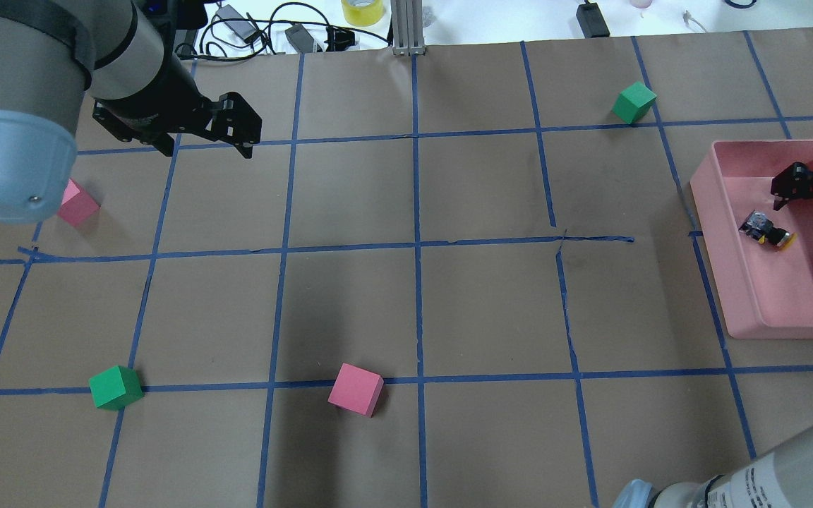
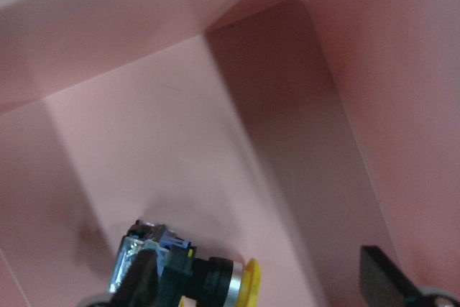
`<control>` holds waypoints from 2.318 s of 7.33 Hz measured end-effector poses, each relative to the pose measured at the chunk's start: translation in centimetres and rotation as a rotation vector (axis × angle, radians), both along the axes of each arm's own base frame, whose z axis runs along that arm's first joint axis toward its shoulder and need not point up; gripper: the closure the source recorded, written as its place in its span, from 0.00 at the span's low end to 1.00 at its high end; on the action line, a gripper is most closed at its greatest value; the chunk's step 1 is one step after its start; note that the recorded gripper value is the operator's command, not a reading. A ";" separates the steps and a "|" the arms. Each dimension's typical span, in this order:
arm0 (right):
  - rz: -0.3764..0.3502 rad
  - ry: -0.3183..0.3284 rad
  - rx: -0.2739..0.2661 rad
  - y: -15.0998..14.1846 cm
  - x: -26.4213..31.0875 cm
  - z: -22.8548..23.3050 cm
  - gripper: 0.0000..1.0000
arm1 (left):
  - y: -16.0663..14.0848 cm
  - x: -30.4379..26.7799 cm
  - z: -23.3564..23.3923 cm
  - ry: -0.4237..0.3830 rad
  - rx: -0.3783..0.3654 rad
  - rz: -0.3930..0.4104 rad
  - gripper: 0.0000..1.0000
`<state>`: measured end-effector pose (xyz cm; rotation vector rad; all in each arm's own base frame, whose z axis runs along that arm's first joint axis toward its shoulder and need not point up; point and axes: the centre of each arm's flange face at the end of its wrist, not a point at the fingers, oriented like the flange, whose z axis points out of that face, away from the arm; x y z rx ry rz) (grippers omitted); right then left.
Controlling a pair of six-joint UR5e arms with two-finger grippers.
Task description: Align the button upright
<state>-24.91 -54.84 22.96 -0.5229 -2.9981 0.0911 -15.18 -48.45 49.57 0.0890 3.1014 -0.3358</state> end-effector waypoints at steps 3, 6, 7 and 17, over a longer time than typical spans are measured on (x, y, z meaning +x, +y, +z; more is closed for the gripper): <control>0.276 -0.020 -0.001 -1.0 2.2 0.0 0.00 | 0.0 0.0 0.0 0.000 0.000 0.000 0.00; 0.647 -0.028 -0.015 -1.7 3.2 0.2 0.00 | 0.0 0.0 0.0 0.000 0.000 0.000 0.00; 0.744 -0.024 -0.011 -1.7 3.3 0.2 0.00 | 0.0 0.0 0.0 0.000 0.000 0.000 0.00; 1.013 -0.040 -0.048 -2.2 3.8 -0.7 0.00 | 0.0 0.1 0.0 0.000 0.000 0.002 0.00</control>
